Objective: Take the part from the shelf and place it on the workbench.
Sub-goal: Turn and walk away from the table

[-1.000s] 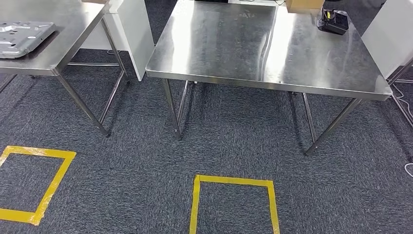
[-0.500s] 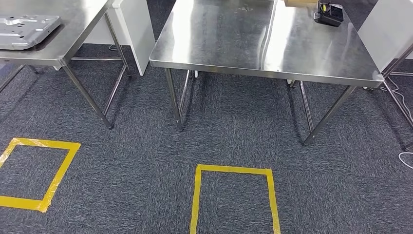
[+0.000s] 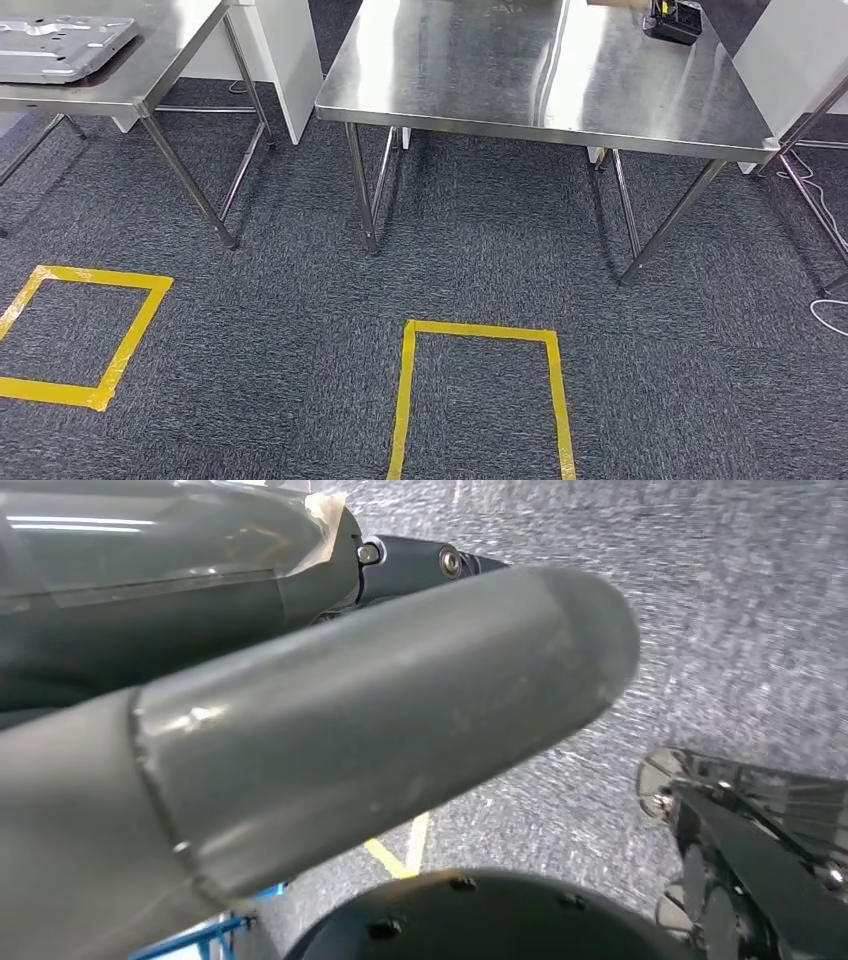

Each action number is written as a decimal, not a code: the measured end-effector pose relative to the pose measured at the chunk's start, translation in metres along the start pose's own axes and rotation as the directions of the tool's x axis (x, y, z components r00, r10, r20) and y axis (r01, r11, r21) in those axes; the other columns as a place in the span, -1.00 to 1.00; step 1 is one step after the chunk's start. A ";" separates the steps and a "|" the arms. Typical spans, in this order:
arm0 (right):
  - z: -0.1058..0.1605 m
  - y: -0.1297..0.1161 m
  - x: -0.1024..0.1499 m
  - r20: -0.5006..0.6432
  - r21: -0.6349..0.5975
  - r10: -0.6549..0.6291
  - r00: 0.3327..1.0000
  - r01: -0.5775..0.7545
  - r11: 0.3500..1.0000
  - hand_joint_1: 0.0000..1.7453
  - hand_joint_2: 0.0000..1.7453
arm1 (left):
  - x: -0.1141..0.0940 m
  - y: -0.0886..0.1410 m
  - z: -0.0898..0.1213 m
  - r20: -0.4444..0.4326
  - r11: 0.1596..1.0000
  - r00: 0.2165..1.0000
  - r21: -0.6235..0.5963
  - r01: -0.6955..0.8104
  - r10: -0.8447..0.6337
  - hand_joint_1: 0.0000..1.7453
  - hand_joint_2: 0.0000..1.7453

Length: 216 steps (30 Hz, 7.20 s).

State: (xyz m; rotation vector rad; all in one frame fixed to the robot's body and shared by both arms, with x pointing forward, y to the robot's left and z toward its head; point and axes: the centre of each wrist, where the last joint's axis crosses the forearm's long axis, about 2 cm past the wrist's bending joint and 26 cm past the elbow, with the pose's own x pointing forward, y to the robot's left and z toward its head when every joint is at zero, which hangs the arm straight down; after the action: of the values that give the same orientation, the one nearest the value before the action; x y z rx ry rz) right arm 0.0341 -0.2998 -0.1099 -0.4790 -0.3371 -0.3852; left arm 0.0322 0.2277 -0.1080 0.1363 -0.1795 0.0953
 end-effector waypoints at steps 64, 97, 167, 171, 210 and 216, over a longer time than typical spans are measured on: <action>0.002 0.005 0.002 -0.058 -0.014 -0.050 0.997 0.050 0.999 -1.00 -1.00 | 0.006 -0.003 0.000 0.018 0.996 0.998 -0.066 0.056 -0.055 -1.00 -1.00; -0.006 -0.009 0.006 0.044 -0.019 -0.125 0.991 0.126 0.992 -1.00 -1.00 | 0.008 -0.002 -0.001 0.026 0.989 0.993 -0.088 0.120 -0.118 -1.00 -1.00; -0.004 -0.001 0.007 -0.011 0.093 -0.059 0.998 0.059 0.994 -1.00 -1.00 | 0.007 -0.002 0.000 -0.003 0.998 0.998 -0.016 0.065 -0.065 -1.00 -1.00; -0.003 0.000 0.007 -0.010 0.091 -0.055 0.998 0.056 0.994 -1.00 -1.00 | 0.004 0.009 -0.002 -0.013 0.994 0.999 0.094 0.047 -0.046 -1.00 -1.00; -0.006 -0.006 0.006 0.014 0.094 -0.024 1.000 0.022 0.995 -1.00 -1.00 | 0.002 0.033 -0.005 -0.072 0.940 0.996 0.333 0.073 -0.051 -1.00 1.00; -0.002 0.000 0.005 0.007 0.099 -0.043 0.999 0.042 0.994 -1.00 -1.00 | 0.004 0.032 -0.006 -0.066 0.961 0.995 0.258 0.095 -0.080 -1.00 1.00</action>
State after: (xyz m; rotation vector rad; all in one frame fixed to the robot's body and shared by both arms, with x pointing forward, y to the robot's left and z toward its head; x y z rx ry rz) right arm 0.0388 -0.3019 -0.1100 -0.3770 -0.3744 -0.4055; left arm 0.0337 0.2599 -0.1091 0.4038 -0.1046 0.0338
